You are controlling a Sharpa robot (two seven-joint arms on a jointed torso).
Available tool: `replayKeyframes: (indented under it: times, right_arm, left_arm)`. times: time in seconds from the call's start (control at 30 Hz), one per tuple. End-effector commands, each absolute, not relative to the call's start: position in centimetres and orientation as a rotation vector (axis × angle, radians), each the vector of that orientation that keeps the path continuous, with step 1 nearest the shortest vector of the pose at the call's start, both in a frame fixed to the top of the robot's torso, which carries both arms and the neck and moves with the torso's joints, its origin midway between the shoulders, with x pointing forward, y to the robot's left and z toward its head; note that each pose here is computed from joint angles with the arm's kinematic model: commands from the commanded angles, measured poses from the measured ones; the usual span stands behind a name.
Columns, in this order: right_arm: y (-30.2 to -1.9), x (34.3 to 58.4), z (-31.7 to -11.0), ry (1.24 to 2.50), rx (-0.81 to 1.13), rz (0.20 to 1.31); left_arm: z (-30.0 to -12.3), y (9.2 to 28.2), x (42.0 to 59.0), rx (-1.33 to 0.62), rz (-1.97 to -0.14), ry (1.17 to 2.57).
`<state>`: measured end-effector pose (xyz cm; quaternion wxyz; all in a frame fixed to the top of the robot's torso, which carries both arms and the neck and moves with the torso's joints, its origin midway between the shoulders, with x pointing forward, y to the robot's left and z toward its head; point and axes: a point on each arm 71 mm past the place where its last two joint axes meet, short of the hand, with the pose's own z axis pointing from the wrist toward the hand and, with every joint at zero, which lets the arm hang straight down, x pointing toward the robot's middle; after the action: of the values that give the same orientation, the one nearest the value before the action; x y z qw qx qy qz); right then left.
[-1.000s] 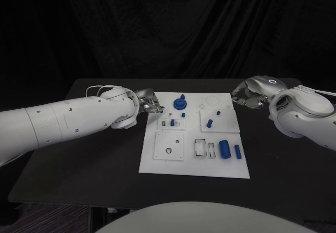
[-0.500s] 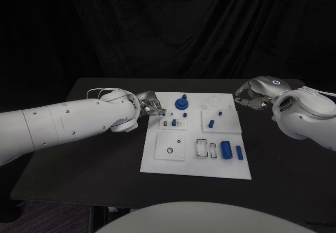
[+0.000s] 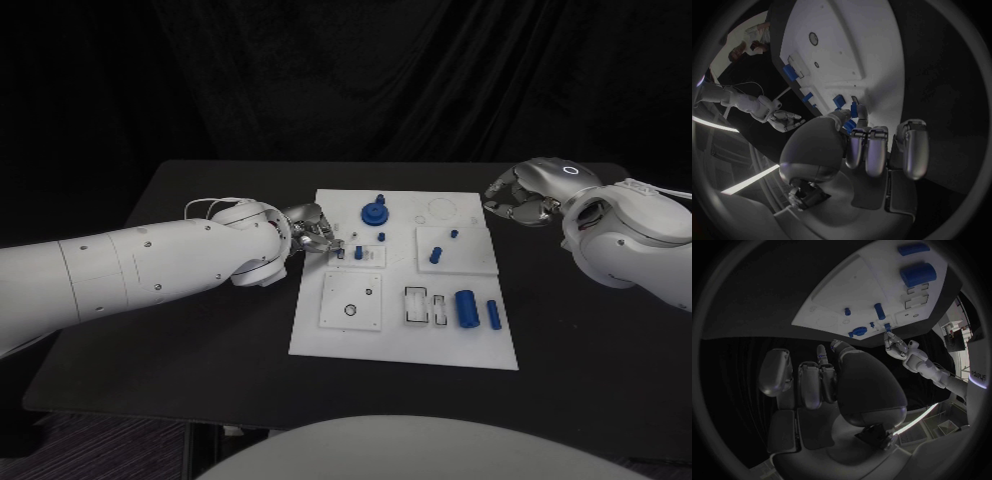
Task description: Assemble the parts on the task board
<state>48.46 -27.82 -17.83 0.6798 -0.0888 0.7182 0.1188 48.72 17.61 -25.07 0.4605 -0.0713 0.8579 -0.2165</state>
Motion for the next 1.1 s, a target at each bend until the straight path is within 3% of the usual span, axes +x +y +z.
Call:
replayKeyframes:
  times: [0.03,1.1]
  right_arm:
    - [-27.93,48.40,-17.90,1.614,-0.189,0.255]
    - [-27.75,48.51,-17.90,1.611,-0.192,0.258]
  left_arm:
    - [-25.37,17.44,48.52,-0.186,-0.555,2.106]
    - [-26.19,17.31,48.32,-0.171,-0.573,2.127]
